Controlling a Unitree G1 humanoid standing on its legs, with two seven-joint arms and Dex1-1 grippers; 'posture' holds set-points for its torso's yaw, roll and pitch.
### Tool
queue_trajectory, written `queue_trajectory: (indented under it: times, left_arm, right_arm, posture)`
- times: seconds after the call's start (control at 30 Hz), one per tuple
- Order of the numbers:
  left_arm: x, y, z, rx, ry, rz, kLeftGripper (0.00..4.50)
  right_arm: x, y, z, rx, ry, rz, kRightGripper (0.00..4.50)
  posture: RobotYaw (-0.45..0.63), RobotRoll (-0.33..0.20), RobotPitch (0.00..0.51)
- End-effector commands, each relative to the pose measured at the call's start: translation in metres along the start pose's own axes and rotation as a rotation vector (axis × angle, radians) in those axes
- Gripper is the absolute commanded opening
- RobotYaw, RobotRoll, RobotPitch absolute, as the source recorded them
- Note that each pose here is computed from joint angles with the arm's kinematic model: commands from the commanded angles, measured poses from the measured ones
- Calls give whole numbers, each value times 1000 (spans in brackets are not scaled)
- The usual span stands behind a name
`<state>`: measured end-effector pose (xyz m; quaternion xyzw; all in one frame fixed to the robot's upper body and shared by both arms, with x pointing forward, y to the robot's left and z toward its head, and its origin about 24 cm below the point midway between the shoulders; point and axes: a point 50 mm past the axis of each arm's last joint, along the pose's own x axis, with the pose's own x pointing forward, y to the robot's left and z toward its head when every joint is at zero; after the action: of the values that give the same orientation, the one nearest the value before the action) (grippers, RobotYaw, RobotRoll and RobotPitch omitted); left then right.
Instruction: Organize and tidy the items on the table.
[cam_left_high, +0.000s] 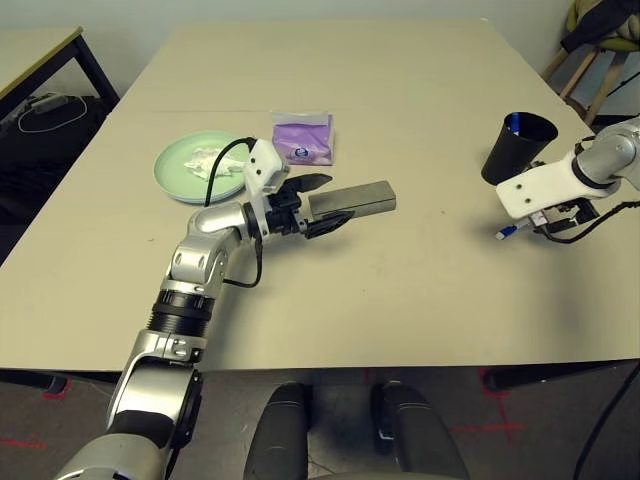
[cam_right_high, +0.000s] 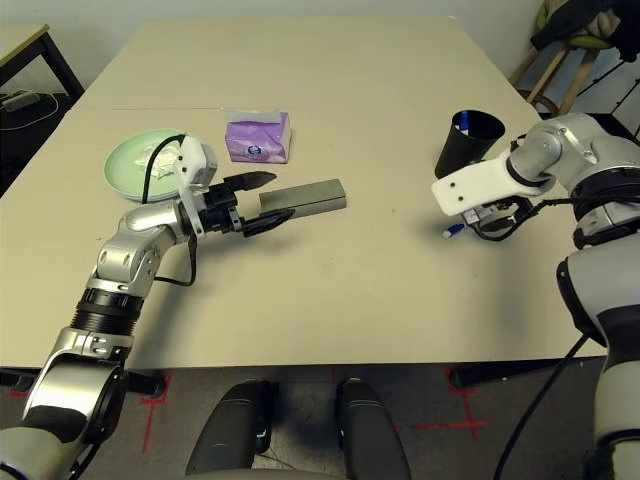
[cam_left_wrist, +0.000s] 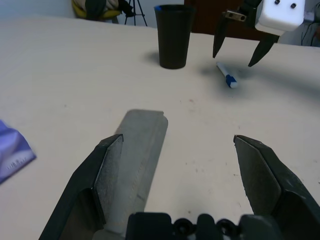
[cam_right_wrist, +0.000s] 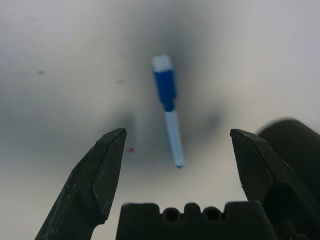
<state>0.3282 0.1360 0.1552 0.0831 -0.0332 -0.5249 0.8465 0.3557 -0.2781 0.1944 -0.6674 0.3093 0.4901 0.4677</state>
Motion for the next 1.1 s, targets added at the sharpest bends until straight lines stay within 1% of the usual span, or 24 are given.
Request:
queue_trajectory:
  times: [0.03, 0.27, 0.47, 0.7, 0.8, 0.9, 1.1]
  left_arm:
    - [-2, -4, -1, 0, 8, -3, 4500]
    - [-5, -8, -2, -13, 9, 7, 4500]
    - [-8, -11, -3, -22, 11, 21, 4500]
    - [-11, -13, -2, -24, 14, 33, 4500]
    - [-12, -13, -3, -26, 16, 38, 4500]
    - [-11, -13, -2, -26, 15, 42, 4500]
    - [-12, -12, -2, -24, 13, 49, 4500]
  right_arm:
    - [-2, 4, 0, 16, -29, 54, 4476]
    - [-4, 1, 1, -15, -22, 60, 4476]
    - [-4, -5, 5, -47, 14, 52, 4476]
    - [-2, -4, 5, -72, 39, 79, 4476]
    - [-1, -2, 4, -105, 68, 110, 4476]
    - [2, -2, 4, -138, 89, 101, 4476]
    - [7, 0, 6, -166, 88, 99, 4476]
  posture:
    - [201, 0, 168]
    - [215, 0, 200]
    - [240, 0, 218]
    - [253, 0, 236]
    - [255, 0, 236]
    - [257, 0, 236]
    - [265, 0, 234]
